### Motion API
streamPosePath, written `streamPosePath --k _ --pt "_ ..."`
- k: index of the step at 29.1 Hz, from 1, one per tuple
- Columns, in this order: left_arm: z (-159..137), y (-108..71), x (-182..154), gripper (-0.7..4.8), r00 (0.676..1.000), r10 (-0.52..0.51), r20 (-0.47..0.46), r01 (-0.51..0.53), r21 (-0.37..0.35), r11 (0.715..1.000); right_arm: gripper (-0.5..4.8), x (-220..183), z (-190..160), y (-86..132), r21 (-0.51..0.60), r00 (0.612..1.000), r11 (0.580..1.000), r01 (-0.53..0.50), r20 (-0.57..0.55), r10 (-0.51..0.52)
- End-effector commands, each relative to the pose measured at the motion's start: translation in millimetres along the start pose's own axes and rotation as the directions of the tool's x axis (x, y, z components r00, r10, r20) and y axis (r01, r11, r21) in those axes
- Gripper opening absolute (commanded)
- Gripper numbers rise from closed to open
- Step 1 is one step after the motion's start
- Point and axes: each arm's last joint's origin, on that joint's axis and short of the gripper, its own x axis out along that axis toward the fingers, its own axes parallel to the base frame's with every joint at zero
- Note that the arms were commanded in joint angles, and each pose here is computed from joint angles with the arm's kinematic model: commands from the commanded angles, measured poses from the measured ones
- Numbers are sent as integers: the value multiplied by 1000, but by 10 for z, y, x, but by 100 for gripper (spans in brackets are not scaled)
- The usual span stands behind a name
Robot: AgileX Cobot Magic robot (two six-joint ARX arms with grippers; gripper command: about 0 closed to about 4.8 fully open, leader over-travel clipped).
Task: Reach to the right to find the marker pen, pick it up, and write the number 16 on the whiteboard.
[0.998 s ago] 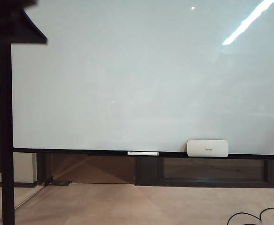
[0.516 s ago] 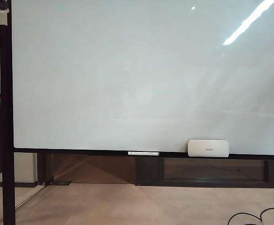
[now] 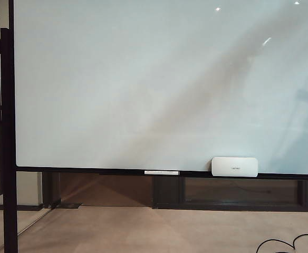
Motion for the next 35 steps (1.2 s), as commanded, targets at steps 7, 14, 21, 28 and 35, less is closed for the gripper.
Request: streamPosePath --k 7,14,21,28,35 --pt "228 -28 -240 -5 990 15 141 -23 59 998 -1 -782 174 1311 -111 900 903 -416 90 426" --pt "259 -3 -225 -6 980 103 173 -127 130 983 -1 -1125 -48 2198 -340 786 741 -579 7 618" --pt "303 10 -125 -5 970 133 205 -172 187 967 -1 -852 -336 2511 -345 736 692 -634 5 677" --pt "295 21 49 -6 974 133 183 -181 274 945 -1 -388 -767 2658 -355 706 669 -653 35 707" --pt "255 27 263 -6 986 97 139 -139 334 932 -1 94 -1172 2796 -347 651 607 -715 -16 759"
